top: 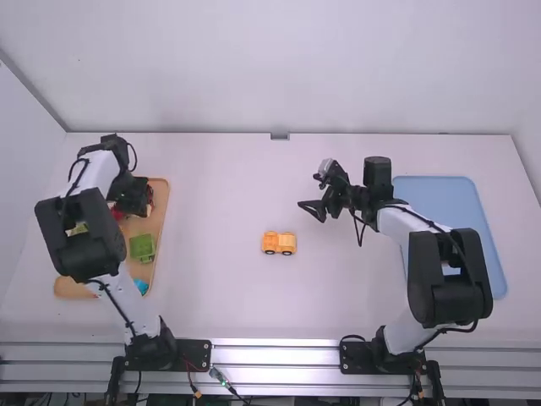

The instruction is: Assemble lego blocks to make yellow taxi

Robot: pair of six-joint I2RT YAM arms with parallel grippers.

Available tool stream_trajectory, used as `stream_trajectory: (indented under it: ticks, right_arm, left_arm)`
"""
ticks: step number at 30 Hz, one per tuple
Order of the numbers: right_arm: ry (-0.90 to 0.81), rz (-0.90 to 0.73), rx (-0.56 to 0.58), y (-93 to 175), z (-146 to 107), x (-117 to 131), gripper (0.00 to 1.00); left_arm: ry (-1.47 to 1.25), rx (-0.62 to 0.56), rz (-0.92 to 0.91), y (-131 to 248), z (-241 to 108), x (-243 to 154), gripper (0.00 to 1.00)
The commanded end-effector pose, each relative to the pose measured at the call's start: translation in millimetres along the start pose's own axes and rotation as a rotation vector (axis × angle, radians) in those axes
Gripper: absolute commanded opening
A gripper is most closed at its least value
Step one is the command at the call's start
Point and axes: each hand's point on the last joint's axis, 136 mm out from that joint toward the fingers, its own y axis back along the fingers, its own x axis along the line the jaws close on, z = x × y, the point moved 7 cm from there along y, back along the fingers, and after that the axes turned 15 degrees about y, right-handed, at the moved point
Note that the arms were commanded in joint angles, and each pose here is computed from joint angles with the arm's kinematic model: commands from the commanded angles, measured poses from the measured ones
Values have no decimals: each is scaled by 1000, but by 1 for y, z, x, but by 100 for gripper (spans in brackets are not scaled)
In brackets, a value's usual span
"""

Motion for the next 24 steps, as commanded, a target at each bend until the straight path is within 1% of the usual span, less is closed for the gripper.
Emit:
stream_trajectory:
  ticks: [1, 4, 6, 7, 8, 10, 12, 13, 14, 15, 18, 20, 23, 24]
  right_arm:
    - [3, 3, -6, 1, 2, 1, 99]
    - [2, 2, -6, 1, 2, 0, 99]
    - [1, -3, -6, 3, 1, -1, 99]
    - [0, -6, -5, 3, 0, -1, 99]
    - [-3, -9, -5, 5, 0, -2, 99]
    - [-5, -15, -5, 7, -1, -4, 99]
    - [-5, -20, -6, 8, -1, -5, 99]
    - [-6, -25, -4, 9, -2, -6, 99]
    - [-7, -27, -4, 10, -3, -7, 99]
    - [-10, -33, -3, 12, -4, -8, 99]
    - [-13, -38, -2, 13, -5, -9, 99]
    - [-14, -38, -2, 13, -5, -9, 99]
    - [-12, -34, -2, 12, -4, -8, 99]
    - [-11, -30, -2, 11, -4, -8, 99]
  left_arm:
    - [-45, -28, -6, 3, -34, 8, 2]
    - [-115, -21, -42, 5, -68, 15, 2]
    - [-87, -17, -36, 6, -95, 31, 2]
    - [-76, -16, -33, 6, -101, 35, 2]
    - [-81, -15, -29, 5, -115, 44, 2]
    - [-155, 0, -55, 0, -144, 53, 2]
    - [-207, 19, -65, -4, -164, 60, 2]
    - [-233, 44, -65, -8, -182, 70, 2]
    - [-235, 47, -65, -9, -184, 71, 2]
    - [-230, 59, -72, -14, -200, 80, 2]
    - [-197, 41, -63, -22, -214, 96, 2]
    - [-125, 6, -6, -26, -218, 116, 2]
    - [-31, -12, 64, -26, -221, 134, 2]
    - [-34, -16, 60, -26, -223, 136, 2]
